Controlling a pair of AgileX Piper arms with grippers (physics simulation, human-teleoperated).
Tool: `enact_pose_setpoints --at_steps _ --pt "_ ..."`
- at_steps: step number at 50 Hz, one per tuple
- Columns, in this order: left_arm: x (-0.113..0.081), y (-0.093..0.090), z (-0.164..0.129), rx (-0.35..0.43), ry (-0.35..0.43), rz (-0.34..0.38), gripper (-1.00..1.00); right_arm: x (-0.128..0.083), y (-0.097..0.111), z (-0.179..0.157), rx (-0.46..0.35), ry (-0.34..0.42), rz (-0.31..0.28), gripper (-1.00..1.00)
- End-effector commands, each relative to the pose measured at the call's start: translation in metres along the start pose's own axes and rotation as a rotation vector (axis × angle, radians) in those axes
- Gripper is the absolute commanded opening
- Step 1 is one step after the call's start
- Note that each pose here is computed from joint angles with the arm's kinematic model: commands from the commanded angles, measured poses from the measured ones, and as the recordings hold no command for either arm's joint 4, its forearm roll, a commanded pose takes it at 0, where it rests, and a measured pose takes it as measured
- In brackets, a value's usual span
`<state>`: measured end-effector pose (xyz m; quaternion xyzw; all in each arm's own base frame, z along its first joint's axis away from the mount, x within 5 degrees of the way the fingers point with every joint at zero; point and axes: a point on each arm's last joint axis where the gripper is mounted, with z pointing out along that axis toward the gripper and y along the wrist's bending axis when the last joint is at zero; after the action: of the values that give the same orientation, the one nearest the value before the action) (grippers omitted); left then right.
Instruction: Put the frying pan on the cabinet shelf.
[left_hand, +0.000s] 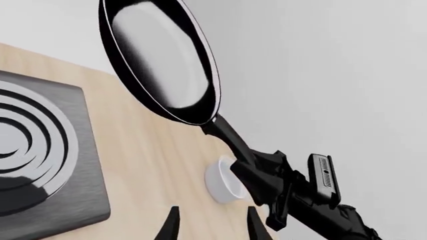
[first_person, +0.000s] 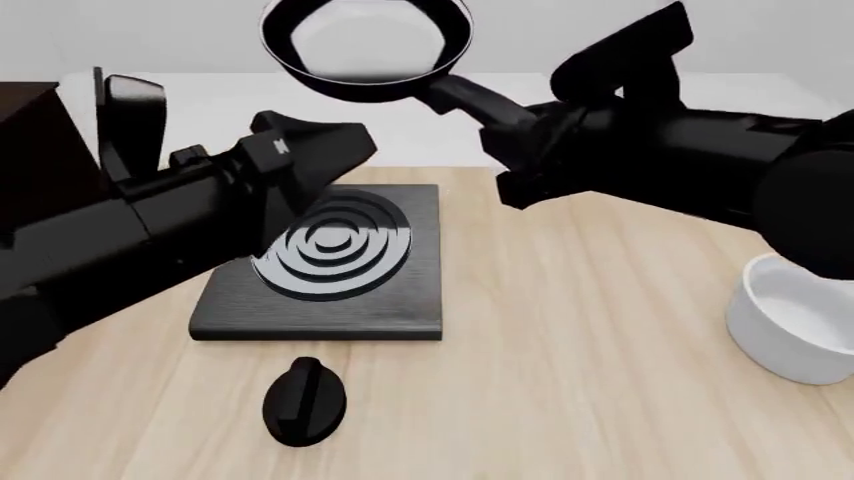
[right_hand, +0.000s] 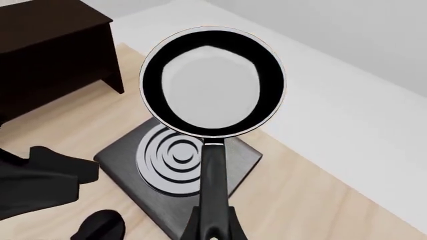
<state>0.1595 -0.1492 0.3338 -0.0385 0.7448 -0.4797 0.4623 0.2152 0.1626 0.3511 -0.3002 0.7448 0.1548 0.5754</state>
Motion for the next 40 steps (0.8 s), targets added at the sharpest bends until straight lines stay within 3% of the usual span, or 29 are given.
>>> enact_pose_setpoints --at_steps 1,9,15,21,30,33,40 --pt "0.002 -0.008 0.013 0.024 0.019 -0.031 1.0 -0.007 0.004 -0.016 -0.012 -0.08 0.028 -1.0" --pt "0.005 -0.003 0.018 0.014 0.02 -0.047 1.0 -0.003 0.007 -0.026 -0.018 -0.113 0.024 -1.0" --pt "0.006 0.001 0.016 0.01 0.015 -0.049 1.0 -0.006 0.017 -0.043 -0.055 -0.194 0.005 -1.0" --pt "0.015 0.007 0.016 0.014 0.025 -0.075 1.0 -0.002 0.018 -0.04 -0.059 -0.184 -0.001 -1.0" --pt "0.01 0.003 0.011 0.023 0.011 -0.096 1.0 0.001 0.023 -0.035 -0.075 -0.17 -0.028 -1.0" --pt "0.009 0.004 0.009 0.035 -0.005 -0.139 1.0 0.001 0.026 -0.033 -0.089 -0.158 -0.014 -1.0" --pt "-0.001 0.003 0.007 0.029 -0.034 -0.134 1.0 0.002 0.031 -0.031 -0.11 -0.15 -0.014 -1.0"
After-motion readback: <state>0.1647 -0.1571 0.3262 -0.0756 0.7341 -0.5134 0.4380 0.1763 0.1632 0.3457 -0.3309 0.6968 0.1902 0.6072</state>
